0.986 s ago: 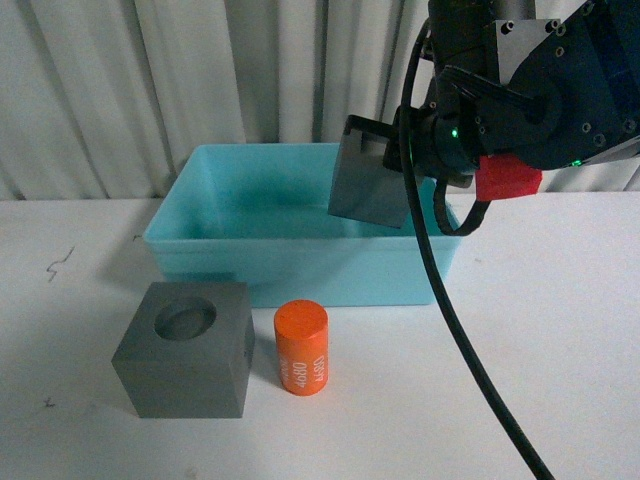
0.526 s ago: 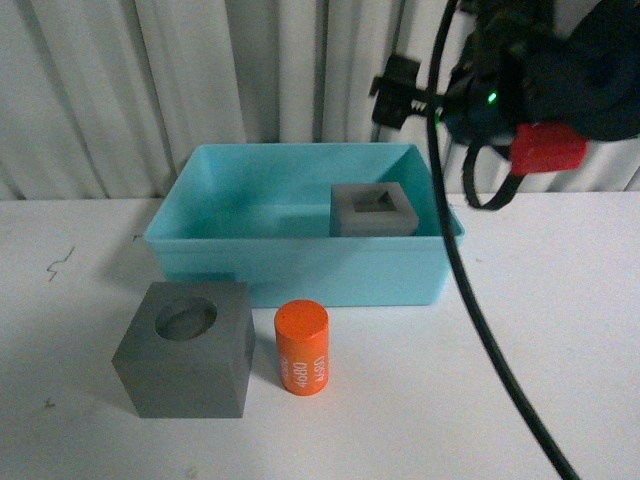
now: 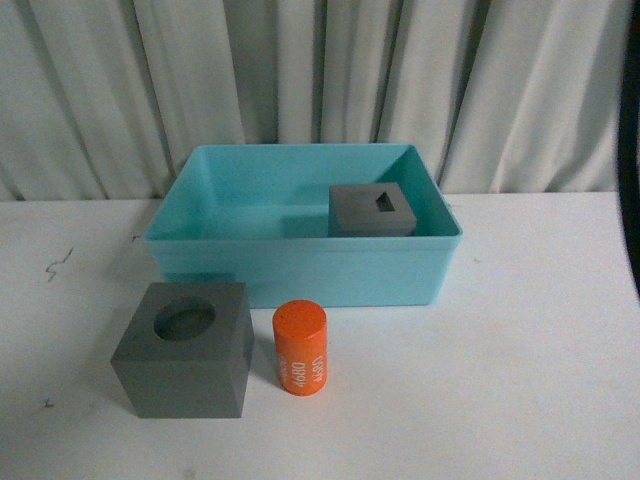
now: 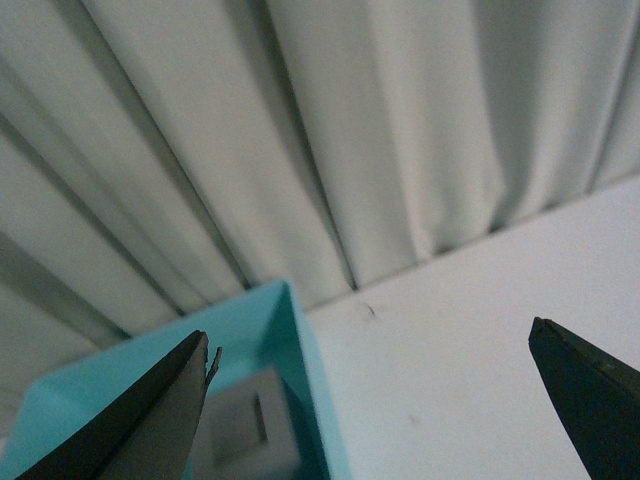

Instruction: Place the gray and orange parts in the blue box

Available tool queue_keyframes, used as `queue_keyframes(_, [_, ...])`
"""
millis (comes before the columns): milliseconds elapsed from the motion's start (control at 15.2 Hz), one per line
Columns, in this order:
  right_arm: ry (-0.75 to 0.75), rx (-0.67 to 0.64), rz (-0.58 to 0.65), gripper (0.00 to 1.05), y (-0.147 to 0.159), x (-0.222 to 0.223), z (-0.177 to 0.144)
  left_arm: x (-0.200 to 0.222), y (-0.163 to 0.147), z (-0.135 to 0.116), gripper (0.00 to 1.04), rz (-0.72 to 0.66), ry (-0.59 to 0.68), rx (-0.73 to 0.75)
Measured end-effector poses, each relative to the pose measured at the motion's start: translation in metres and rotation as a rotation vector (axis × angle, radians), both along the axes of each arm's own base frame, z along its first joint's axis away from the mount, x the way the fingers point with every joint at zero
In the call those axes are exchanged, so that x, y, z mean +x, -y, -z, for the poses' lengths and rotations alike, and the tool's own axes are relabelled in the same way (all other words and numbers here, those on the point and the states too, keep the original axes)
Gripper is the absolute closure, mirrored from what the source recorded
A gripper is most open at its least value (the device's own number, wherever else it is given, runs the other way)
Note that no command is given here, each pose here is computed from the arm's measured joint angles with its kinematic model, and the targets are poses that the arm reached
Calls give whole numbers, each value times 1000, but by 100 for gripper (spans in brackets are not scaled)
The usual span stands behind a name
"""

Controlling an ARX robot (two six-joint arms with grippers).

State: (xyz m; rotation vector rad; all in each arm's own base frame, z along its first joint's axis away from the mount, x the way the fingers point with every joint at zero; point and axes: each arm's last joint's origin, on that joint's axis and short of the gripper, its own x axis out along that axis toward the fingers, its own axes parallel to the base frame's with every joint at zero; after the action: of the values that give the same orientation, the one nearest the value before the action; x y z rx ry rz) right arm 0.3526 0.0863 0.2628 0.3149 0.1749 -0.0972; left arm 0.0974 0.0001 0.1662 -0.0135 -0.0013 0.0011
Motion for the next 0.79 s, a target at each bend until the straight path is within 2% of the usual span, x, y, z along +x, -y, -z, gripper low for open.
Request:
queue_keyframes(66, [-72,4,26,6,10,-39,9,0,0,0,7,0,0,0])
queue_keyframes(197, [-270,-8,67,6,18,-108,49,0,0,0,7,0,0,0])
queue_keyframes(263, [-204,15,29,10,21,-123,60,0,0,0,7,0,0,0])
queue_keyframes(329, [-41,-7,-32,21,28,-124,59,0,0,0,7,2,2,0])
queue_keyframes(460, [138,-186,-84,45,45,-148,66,0,0,0,7,1,0,0])
queue_keyframes(592, [189,-265,-88,68,56,-163,66,0,0,0,7,1,0,0])
queue_keyframes(789, [160,-301,-96,104,67,-183,80,0,0,0,7,1,0,0])
